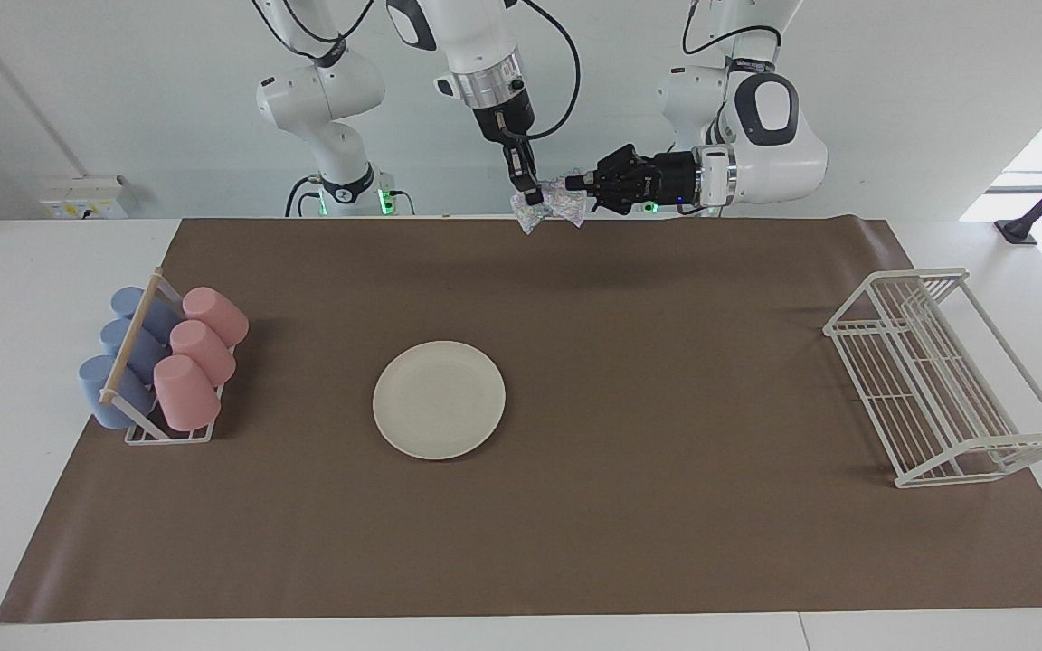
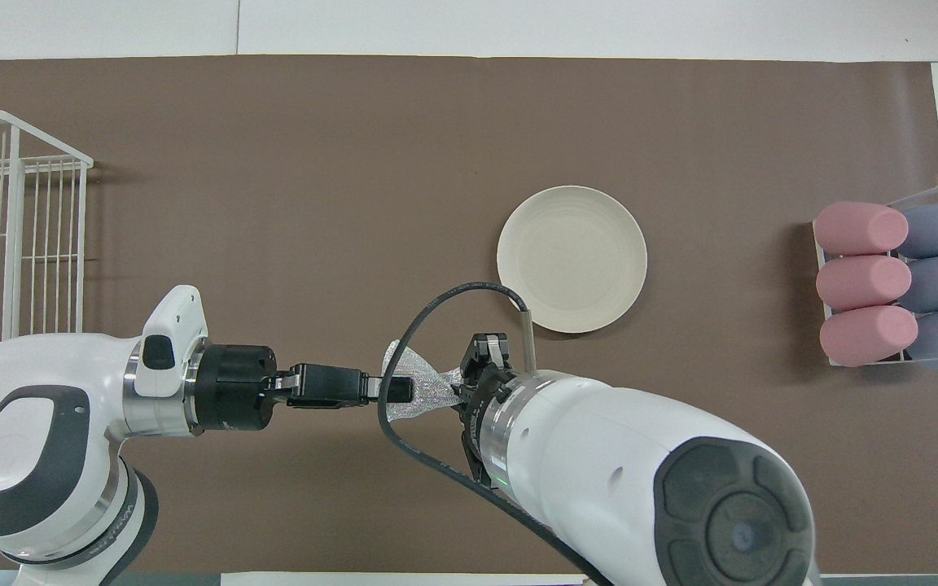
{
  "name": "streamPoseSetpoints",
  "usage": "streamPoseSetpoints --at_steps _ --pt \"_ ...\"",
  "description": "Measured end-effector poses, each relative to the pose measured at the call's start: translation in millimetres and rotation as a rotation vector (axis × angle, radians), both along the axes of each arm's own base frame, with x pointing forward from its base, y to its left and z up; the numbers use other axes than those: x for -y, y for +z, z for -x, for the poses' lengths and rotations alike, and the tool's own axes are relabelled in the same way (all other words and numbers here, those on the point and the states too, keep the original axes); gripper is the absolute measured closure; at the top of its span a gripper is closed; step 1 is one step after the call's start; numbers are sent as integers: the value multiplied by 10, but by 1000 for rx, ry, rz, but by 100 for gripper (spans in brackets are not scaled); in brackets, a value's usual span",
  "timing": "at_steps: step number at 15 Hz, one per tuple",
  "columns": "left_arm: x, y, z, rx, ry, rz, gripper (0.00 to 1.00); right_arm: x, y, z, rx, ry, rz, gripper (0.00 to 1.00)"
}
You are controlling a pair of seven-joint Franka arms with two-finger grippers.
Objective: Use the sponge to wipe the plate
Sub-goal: 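Hold the sponge with the right gripper while the left gripper opens, then lower the sponge onto the plate while the left gripper withdraws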
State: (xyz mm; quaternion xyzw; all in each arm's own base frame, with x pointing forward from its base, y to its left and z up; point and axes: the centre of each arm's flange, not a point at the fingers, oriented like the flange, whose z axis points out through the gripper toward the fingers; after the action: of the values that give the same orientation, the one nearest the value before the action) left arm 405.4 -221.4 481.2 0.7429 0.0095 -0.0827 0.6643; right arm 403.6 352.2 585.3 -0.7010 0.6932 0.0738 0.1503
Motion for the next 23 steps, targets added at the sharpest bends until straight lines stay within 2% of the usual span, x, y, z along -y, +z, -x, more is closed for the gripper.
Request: streamPoseSetpoints --at_steps 4,7,11,13,15,17,21,23 --pt "6 2 5 0 -3 0 95 -3 -3 3 1 4 1 92" --pt "2 11 21 -53 -9 -28 67 -2 -16 6 4 21 4 92" --pt "-38 13 38 -69 -33 -104 24 -6 -25 15 11 62 12 92" --pt "-159 -14 -1 -63 -35 -166 3 17 -56 14 19 130 29 92" --pt "-330 -27 -66 -58 -21 -221 0 164 -186 -86 38 217 53 92" --pt "-540 -56 -129 -42 -15 -303 0 455 -464 -315 55 287 79 92" --pt "-856 -63 -238 1 -49 -552 0 825 -1301 -794 45 364 99 92" --pt "-997 -74 -313 32 -70 -673 0 954 -1759 -941 61 363 100 92"
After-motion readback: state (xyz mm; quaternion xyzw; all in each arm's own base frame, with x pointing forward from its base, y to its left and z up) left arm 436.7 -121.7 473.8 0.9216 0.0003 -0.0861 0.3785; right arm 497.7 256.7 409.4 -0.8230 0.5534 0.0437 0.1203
